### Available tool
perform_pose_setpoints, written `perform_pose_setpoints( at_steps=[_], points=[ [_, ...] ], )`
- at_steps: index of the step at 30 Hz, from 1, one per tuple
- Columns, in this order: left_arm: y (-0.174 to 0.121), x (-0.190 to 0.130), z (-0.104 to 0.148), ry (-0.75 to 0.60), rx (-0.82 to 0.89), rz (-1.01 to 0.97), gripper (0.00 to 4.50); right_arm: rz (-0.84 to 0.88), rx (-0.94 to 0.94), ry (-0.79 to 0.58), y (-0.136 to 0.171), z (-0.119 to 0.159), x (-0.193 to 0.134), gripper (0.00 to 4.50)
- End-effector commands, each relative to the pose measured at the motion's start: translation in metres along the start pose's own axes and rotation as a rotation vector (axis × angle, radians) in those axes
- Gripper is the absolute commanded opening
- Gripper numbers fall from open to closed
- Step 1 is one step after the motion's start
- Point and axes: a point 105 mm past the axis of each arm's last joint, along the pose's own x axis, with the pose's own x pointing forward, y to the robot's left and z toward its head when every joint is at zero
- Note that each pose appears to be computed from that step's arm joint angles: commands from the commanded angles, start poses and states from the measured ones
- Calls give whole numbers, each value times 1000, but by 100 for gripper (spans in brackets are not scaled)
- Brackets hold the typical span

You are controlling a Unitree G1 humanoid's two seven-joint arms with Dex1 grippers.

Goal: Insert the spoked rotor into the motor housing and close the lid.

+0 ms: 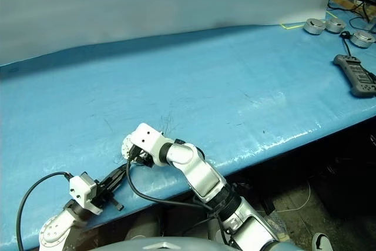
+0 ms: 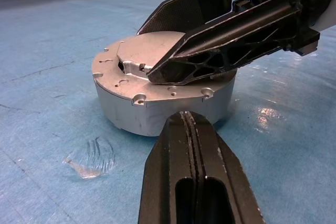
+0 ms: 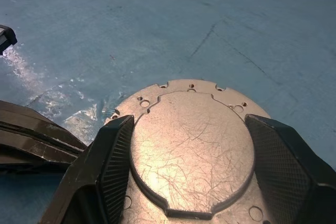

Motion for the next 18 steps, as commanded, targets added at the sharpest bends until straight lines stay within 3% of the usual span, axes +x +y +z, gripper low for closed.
perform_pose_setpoints(
  at_steps=[1, 4, 7, 11, 14, 18],
  points=[
    [0, 0, 2, -5, 12, -7, 0, -40, 5, 88, -8, -19, -1, 304],
    [8, 0, 6, -8, -30, 35, 0, -27, 27, 90, -7, -20, -1, 304],
    [34, 3, 26, -82, -122, 179, 0, -24, 33, 89, -6, -20, -2, 304],
    [67, 15, 48, -76, -213, 331, 0, -17, 43, 93, -5, -21, -2, 304],
    [71, 31, 64, -69, -265, 317, 0, -16, 45, 96, -4, -23, -1, 304],
    [65, 49, 61, 66, -323, 228, 0, -17, 51, 99, -5, -24, -1, 304]
  ],
)
